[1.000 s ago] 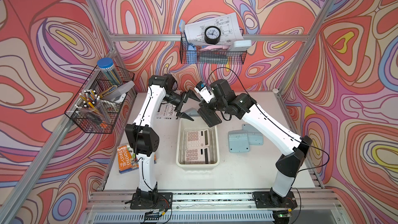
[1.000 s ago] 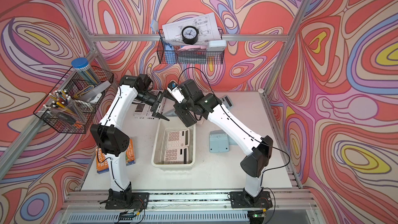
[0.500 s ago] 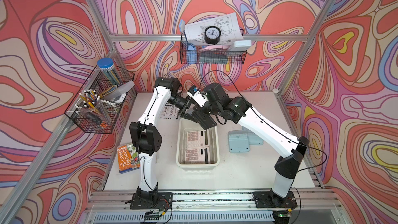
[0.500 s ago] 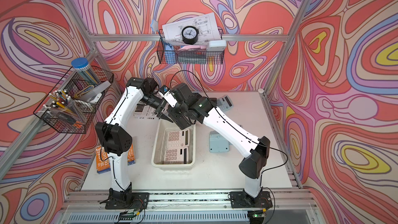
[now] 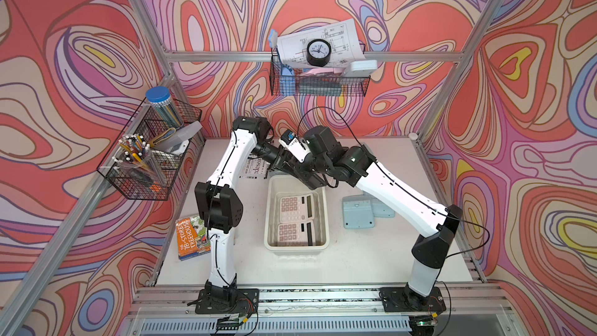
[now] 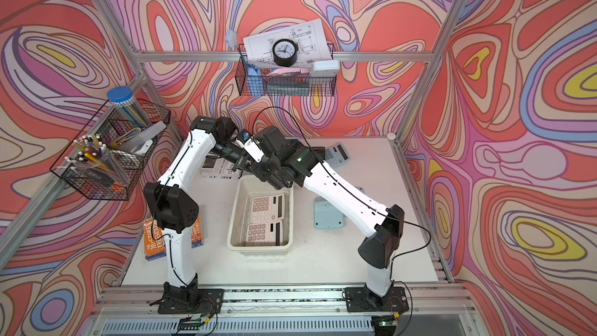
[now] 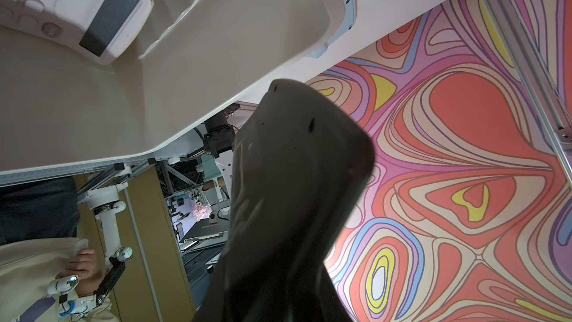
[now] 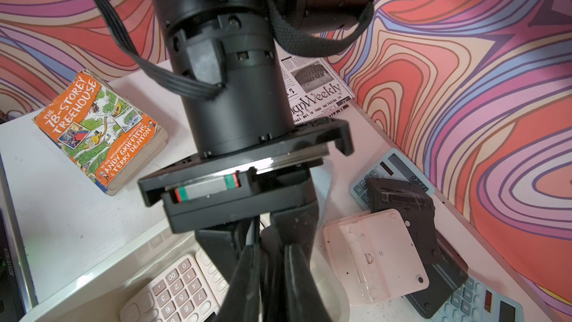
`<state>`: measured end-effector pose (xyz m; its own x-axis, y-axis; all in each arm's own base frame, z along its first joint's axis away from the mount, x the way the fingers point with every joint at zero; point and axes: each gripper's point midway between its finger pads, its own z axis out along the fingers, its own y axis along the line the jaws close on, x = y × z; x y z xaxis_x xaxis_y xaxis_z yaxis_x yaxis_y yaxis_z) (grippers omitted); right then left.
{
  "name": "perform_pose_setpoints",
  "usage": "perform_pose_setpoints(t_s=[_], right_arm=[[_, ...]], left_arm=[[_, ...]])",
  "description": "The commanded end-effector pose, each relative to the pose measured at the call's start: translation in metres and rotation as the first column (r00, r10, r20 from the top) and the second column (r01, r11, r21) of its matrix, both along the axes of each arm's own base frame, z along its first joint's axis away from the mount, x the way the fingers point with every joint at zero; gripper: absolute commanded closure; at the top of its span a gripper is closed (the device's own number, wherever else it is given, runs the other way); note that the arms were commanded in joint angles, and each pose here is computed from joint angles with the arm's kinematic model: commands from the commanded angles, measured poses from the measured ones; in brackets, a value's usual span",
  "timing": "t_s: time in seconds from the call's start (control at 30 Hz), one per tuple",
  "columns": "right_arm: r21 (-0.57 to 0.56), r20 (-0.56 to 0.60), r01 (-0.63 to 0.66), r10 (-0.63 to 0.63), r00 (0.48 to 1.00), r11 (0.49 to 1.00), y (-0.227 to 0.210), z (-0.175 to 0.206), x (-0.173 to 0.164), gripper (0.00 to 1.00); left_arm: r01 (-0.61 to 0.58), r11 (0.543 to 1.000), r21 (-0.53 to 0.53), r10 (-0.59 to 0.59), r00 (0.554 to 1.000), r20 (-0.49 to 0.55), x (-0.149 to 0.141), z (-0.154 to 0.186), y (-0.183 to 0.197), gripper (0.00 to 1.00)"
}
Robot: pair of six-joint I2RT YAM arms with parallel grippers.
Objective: Put the calculator in the storage box
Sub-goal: Pick up the calculator at the center of the board.
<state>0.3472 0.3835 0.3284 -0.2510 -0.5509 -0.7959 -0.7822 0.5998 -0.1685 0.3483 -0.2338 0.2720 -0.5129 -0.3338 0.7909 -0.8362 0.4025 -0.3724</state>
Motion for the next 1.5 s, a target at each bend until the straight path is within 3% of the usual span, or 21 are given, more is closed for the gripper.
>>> perform_pose_setpoints(t_s=[0.0,0.13,0.37,0.5,0.63,0.73,0.87,0.97,1.03,1.1,1.23,1.37,1.47], right_arm=[[0.069,0.029,0.032,-0.034,0.999,0.997,0.002,0.017,0.008,0.87],[0.087,0.002,0.092,-0.092,0.996,0.992,-0.006,0.021,0.008,0.42],[0.194,-0.104,0.262,-0.246,0.964,0.945,-0.040,0.045,0.005,0.02],[0.269,-0.239,0.383,-0.324,0.916,0.884,-0.069,0.054,0.015,0.02],[0.349,-0.431,0.501,-0.339,0.836,0.792,-0.097,0.057,0.025,0.02],[0.376,-0.579,0.585,-0.311,0.754,0.718,-0.114,0.048,0.029,0.02],[0.373,-0.776,0.715,-0.224,0.589,0.591,-0.139,0.018,0.033,0.02],[0.403,-0.846,0.777,-0.127,0.518,0.484,-0.153,0.007,0.033,0.02],[0.373,-0.893,0.834,-0.085,0.441,0.407,-0.160,-0.008,0.035,0.03],[0.353,-0.922,0.860,-0.023,0.388,0.368,-0.158,-0.018,0.037,0.06],[0.375,-0.927,0.888,0.091,0.364,0.265,-0.152,-0.015,0.049,0.08],[0.353,-0.930,0.924,0.164,0.329,0.149,-0.152,-0.018,0.060,0.11],[0.339,-0.929,0.935,0.195,0.315,0.101,-0.147,-0.019,0.067,0.16]], left_arm=[[0.020,1.000,0.007,-0.019,1.000,-0.014,-0.002,-0.004,-0.001,0.87],[0.018,1.000,0.017,-0.018,1.000,0.002,0.001,-0.005,-0.001,0.93],[-0.049,0.997,0.059,0.038,0.985,0.167,0.028,0.001,0.004,0.94],[-0.111,0.989,0.094,0.084,0.963,0.255,0.043,0.002,0.009,0.94],[-0.223,0.973,0.067,0.185,0.914,0.360,0.062,0.003,0.011,0.94],[-0.347,0.938,-0.002,0.306,0.826,0.473,0.082,0.010,0.015,0.94],[-0.482,0.873,-0.070,0.427,0.688,0.587,0.094,0.017,0.028,0.91],[-0.536,0.836,-0.120,0.479,0.603,0.638,0.097,0.024,0.035,0.91],[-0.560,0.814,-0.155,0.509,0.557,0.657,0.097,0.029,0.037,0.90],[-0.575,0.797,-0.183,0.528,0.517,0.674,0.096,0.033,0.036,0.90],[-0.580,0.783,-0.226,0.543,0.459,0.703,0.095,0.040,0.029,0.90],[-0.570,0.784,-0.246,0.547,0.448,0.707,0.092,0.037,0.019,0.91],[-0.555,0.793,-0.250,0.537,0.445,0.717,0.088,0.037,0.011,0.92]])
